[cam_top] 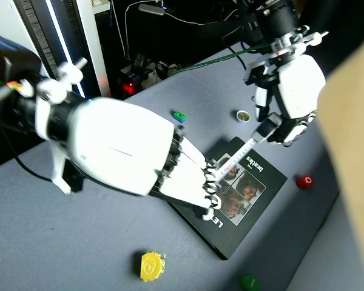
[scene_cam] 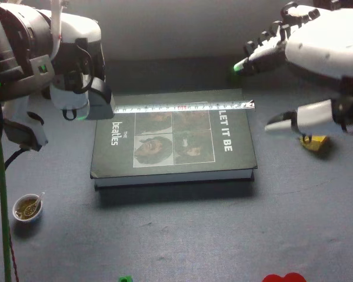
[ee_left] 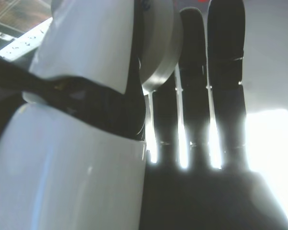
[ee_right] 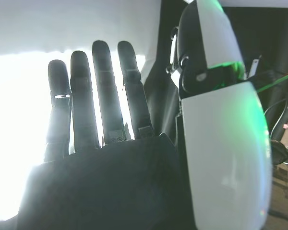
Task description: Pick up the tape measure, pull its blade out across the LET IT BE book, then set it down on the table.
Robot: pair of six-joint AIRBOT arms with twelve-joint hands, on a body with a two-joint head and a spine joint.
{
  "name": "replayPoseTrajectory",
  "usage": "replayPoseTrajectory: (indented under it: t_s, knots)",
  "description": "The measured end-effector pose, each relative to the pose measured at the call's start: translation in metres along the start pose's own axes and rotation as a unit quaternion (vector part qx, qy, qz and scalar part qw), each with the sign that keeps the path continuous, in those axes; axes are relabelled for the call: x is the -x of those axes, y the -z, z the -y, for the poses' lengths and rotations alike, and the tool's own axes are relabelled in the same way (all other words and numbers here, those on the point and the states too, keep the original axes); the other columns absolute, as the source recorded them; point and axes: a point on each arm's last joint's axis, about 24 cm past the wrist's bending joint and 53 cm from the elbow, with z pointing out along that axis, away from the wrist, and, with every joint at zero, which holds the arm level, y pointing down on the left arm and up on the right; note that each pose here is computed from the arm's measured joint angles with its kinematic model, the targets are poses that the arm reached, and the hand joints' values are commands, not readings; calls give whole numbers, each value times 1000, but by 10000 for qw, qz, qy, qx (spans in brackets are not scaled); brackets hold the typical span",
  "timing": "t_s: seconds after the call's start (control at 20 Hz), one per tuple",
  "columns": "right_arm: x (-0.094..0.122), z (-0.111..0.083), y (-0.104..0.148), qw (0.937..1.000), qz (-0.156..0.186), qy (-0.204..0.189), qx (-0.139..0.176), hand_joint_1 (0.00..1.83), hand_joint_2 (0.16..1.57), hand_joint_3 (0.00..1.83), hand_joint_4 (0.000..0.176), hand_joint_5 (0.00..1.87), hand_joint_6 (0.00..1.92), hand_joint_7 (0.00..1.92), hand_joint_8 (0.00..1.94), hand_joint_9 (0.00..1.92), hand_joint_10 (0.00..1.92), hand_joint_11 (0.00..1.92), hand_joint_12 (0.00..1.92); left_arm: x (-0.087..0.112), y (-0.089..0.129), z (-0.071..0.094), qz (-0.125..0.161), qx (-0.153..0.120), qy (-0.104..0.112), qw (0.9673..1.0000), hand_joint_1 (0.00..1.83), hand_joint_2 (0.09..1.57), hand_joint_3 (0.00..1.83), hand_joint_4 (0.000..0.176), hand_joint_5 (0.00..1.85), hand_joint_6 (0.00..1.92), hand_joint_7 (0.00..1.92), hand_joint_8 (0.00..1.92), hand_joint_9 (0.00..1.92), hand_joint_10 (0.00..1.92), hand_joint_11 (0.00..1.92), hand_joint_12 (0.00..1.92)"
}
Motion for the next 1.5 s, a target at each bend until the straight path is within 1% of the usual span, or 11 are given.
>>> replayPoseTrajectory:
  t_s: [0.2, 0.3, 0.4, 0.5, 0.65, 0.85, 0.95, 1.05, 1.1, 1.3, 1.5]
  knots:
    - [19, -8, -11, 9998, 166, -44, 131, 935, 1060, 5, 0, 599, 18, 622, 11, 532, 34, 41, 1175, 6, -2, 5, 88, -91, -42, 9999, 1382, 1098, 0, 0, 1003, 721, 1015, 1015, 923, 1217, 934, 913]
    - [12, -7, -11, 9999, 140, -57, 77, 949, 1067, 7, 0, 618, 24, 653, 22, 550, 40, 57, 1181, 7, -2, 6, 74, -102, -78, 9999, 1382, 1098, 0, 0, 1003, 722, 1016, 1015, 923, 1217, 938, 917]
    - [-7, -4, -10, 9999, 43, 153, 33, 999, 1090, 3, 0, 660, 18, 720, 16, 640, 51, 174, 1222, 7, -2, 6, 79, -101, -83, 9999, 1382, 1099, 0, 0, 993, 737, 1021, 1007, 923, 1215, 933, 921]
    - [-9, -4, -11, 9999, 52, 136, 21, 1003, 1091, 3, 0, 692, 28, 752, 25, 695, 71, 202, 1233, 7, -2, 7, 75, -114, -82, 9999, 1380, 1103, 0, 0, 981, 757, 1021, 1015, 911, 1225, 917, 933]
    - [7, -3, -11, 9995, 318, 87, -31, 1021, 1096, 3, 0, 765, 50, 826, 47, 757, 97, 237, 1246, 7, -2, 6, 81, -106, -78, 9999, 1380, 1103, 0, 0, 979, 760, 1020, 1017, 910, 1227, 922, 940]
    - [8, -13, -16, 9992, 376, 92, 30, 1025, 1097, 1, 0, 812, 39, 869, 35, 790, 111, 283, 1238, 8, -2, 7, 88, -135, -80, 9998, 1382, 1094, 0, 0, 1027, 711, 1020, 1004, 920, 1210, 927, 934]
    - [19, -20, -18, 9986, 504, 102, 92, 1035, 1101, 2, 0, 835, 44, 879, 35, 793, 112, 291, 1241, 10, -3, 5, 108, -109, -66, 9999, 1382, 1095, 0, 0, 1021, 714, 1022, 1002, 922, 1209, 925, 932]
    - [31, -28, -22, 9961, 686, 550, 109, 1037, 1102, 2, 0, 871, 54, 889, 33, 800, 114, 310, 1248, 12, -3, 5, 131, -107, -81, 9998, 1381, 1097, 0, 0, 1006, 730, 1024, 1006, 916, 1215, 922, 936]
    - [33, -30, -24, 9952, 728, 640, 105, 1034, 1101, 1, 0, 876, 52, 894, 32, 813, 118, 322, 1251, 12, -3, 6, 122, -115, -60, 9998, 1381, 1099, 0, 0, 996, 737, 1027, 1004, 915, 1216, 921, 936]
    - [33, -13, -39, 9971, 415, 529, -349, 1039, 1102, 1, 0, 884, 48, 895, 27, 806, 114, 331, 1251, 18, -6, 4, 196, -116, -32, 9997, 1381, 1103, 0, 0, 973, 772, 1024, 1011, 911, 1224, 923, 943]
    - [35, 0, -44, 9930, 323, 801, -811, 1035, 1102, 1, 0, 888, 41, 897, 21, 804, 110, 332, 1245, 21, -7, 1, 240, -88, 14, 9997, 1380, 1103, 0, 0, 973, 773, 1024, 1011, 909, 1225, 924, 946]
